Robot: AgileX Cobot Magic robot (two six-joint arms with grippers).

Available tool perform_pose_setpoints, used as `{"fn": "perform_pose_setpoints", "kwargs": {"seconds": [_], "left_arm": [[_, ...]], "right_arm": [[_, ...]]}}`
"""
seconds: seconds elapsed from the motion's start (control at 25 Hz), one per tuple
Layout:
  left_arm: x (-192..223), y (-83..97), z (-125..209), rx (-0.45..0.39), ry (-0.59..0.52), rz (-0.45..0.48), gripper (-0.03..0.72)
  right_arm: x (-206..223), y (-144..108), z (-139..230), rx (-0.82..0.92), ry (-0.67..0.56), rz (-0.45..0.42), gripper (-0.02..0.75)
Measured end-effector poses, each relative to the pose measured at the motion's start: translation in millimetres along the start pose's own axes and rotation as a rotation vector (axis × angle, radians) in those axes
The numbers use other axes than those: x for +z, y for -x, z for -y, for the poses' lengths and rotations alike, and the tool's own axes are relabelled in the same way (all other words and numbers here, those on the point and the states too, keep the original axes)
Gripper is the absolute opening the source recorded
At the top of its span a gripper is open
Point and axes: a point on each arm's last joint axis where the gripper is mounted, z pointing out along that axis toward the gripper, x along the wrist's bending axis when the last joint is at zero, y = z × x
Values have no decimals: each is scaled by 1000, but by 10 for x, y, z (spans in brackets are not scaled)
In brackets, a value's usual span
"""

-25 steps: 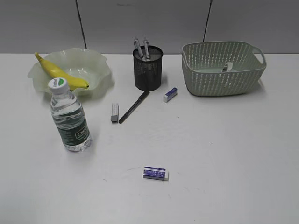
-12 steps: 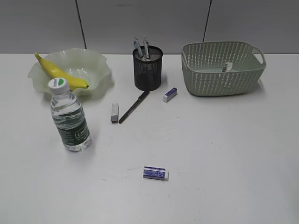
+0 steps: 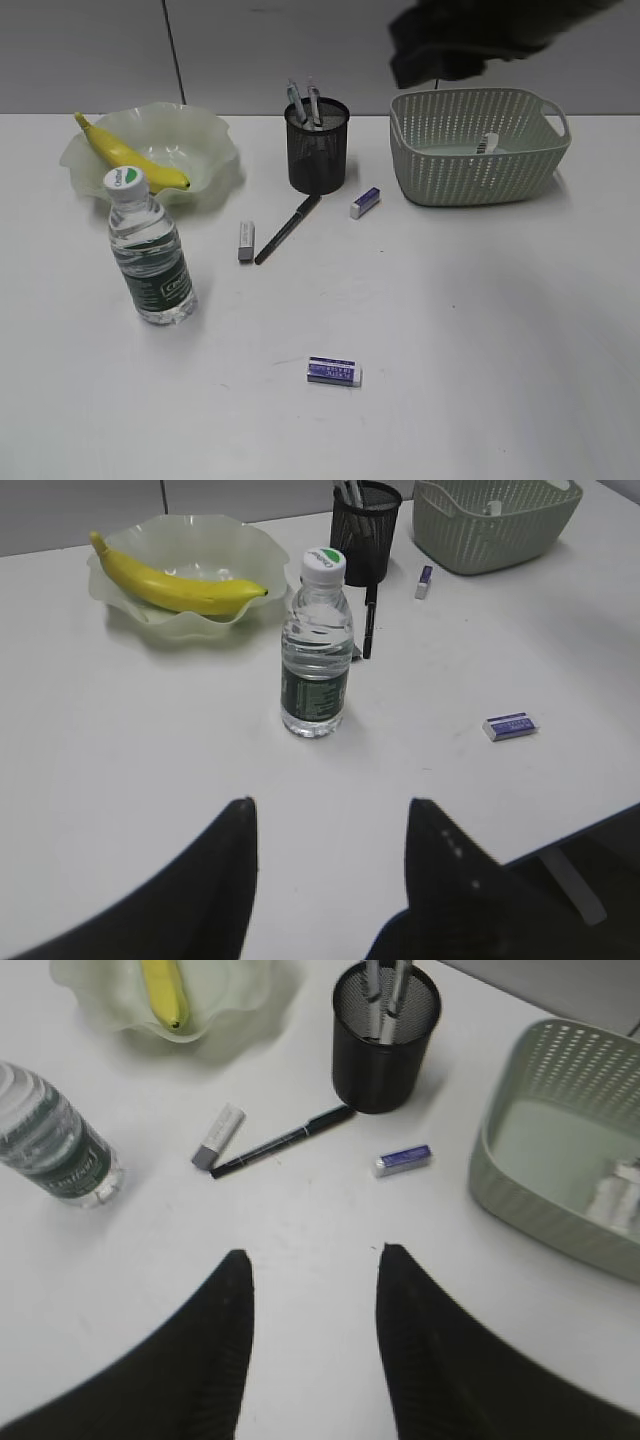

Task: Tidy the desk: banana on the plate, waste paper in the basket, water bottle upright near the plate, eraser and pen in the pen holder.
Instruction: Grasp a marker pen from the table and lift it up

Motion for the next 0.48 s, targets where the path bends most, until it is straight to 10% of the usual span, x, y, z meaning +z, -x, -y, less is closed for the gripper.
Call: {"fn": "perform_pose_setpoints", "kwargs": {"seconds": [0.48], "left_arm": [[-1, 1, 1, 0, 1, 1, 363]], "right_arm": [[1814, -76, -338, 448, -462, 114, 331]]}}
